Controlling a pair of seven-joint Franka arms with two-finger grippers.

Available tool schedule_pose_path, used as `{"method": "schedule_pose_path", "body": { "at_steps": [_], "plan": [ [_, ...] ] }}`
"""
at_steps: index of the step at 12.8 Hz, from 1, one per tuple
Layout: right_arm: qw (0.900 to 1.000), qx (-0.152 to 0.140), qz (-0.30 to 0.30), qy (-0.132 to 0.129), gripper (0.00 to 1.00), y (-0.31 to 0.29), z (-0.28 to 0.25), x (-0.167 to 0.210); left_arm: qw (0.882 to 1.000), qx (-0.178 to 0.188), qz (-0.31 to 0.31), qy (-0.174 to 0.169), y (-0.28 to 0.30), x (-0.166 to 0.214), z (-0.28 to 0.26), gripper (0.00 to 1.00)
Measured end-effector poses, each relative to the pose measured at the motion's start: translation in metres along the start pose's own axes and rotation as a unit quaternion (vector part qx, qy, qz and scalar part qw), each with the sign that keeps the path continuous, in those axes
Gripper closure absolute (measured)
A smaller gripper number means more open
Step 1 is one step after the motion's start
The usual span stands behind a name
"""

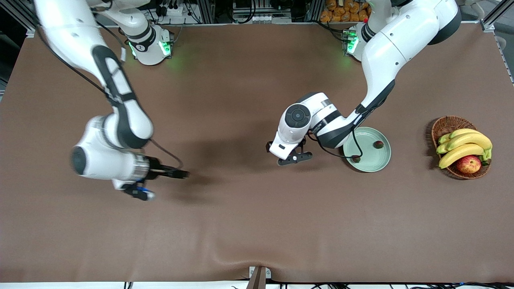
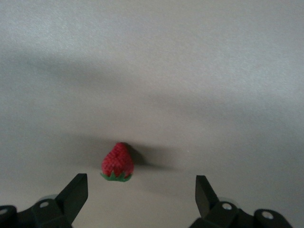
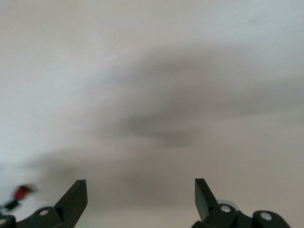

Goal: Collect all strawberries into plate
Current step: 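Grasp the third strawberry with the left gripper while the right gripper withdraws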

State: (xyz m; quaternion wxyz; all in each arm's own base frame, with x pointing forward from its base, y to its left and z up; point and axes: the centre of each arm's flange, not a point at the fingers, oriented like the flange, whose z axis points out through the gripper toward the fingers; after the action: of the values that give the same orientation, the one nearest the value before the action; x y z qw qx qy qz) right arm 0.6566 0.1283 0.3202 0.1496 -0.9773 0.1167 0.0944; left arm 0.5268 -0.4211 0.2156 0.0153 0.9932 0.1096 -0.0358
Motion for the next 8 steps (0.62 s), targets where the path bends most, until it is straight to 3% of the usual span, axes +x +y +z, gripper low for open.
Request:
{"method": "schedule_pose_path", "body": {
  "at_steps": [4, 6, 8],
  "plan": [
    [0.998, -0.060, -0.023, -0.007, 0.00, 0.020, -0.105, -0.041, 1.000, 0.011, 0.017, -0.007, -0.010, 0.003, 0.012, 0.00],
    [0.995, -0.094, -0.032, 0.003, 0.00, 0.027, -0.150, -0.063, 0.999, 0.018, 0.028, -0.012, -0.014, -0.001, 0.021, 0.06],
    [0.991, -0.123, -0.048, 0.009, 0.00, 0.035, -0.189, -0.084, 0.999, 0.023, 0.033, -0.017, -0.016, -0.004, 0.028, 0.25]
  ]
}}
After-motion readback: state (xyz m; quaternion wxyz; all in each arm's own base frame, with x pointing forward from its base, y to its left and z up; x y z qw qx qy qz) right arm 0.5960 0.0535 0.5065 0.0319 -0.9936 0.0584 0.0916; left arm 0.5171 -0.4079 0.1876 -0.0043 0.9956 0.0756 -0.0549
